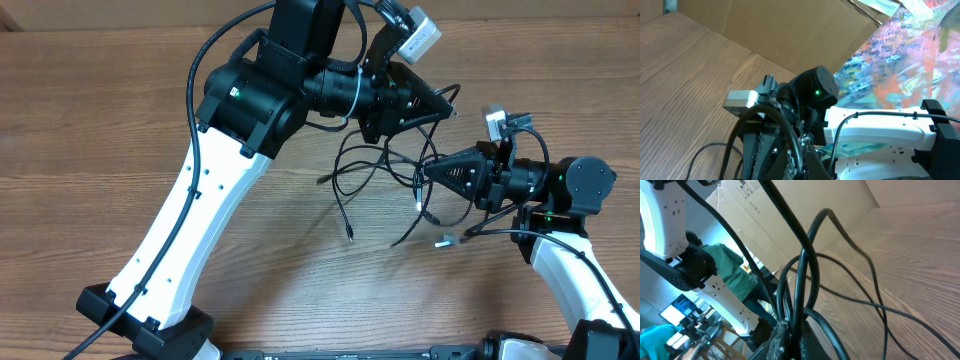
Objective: Untangle cables
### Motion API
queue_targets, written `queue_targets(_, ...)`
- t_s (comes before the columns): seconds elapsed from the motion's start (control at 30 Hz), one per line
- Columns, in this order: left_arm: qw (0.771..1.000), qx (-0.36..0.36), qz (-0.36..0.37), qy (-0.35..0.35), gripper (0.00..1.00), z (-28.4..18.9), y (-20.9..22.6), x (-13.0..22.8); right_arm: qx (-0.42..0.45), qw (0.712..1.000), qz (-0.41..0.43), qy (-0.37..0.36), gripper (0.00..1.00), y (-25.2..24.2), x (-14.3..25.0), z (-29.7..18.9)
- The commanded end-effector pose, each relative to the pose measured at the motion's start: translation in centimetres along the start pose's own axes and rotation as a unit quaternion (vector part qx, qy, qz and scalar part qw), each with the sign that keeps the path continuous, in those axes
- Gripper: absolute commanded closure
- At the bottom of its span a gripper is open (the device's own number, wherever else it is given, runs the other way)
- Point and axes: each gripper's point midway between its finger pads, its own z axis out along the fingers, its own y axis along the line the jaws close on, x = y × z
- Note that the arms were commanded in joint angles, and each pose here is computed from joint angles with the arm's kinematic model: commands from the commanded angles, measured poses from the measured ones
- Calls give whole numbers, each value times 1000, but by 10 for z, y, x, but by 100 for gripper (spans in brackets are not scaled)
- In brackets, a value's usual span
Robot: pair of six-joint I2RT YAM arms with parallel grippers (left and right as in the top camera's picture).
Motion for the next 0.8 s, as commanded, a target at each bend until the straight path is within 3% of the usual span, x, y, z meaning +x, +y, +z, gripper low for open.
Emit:
queue_targets(0.0, 1000, 1, 13, -10, 96, -2, -6, -7, -10, 1000, -3, 16, 96, 4, 7, 0)
queue_targets(0.17, 996, -82, 7, -17, 96, -5, 24, -9, -10, 1000, 19, 16, 96, 1, 8, 0)
queue_targets(0.27, 983, -182, -5, -20, 96, -14, 57, -7, -10, 999, 28, 16, 96, 0, 9, 0)
queue_targets(0.37, 946, -322, -26, -9, 96, -39, 101, 4, -10, 999, 28, 16, 96, 0, 9, 0)
queue_targets(0.57, 862, -503, -66, 0, 96, -90, 145, 22, -9, 999, 28, 15, 96, 0, 9, 0)
queue_targets(0.77, 839, -537, -84, 22, 96, -102, 152, 37, -10, 999, 28, 16, 96, 0, 9, 0)
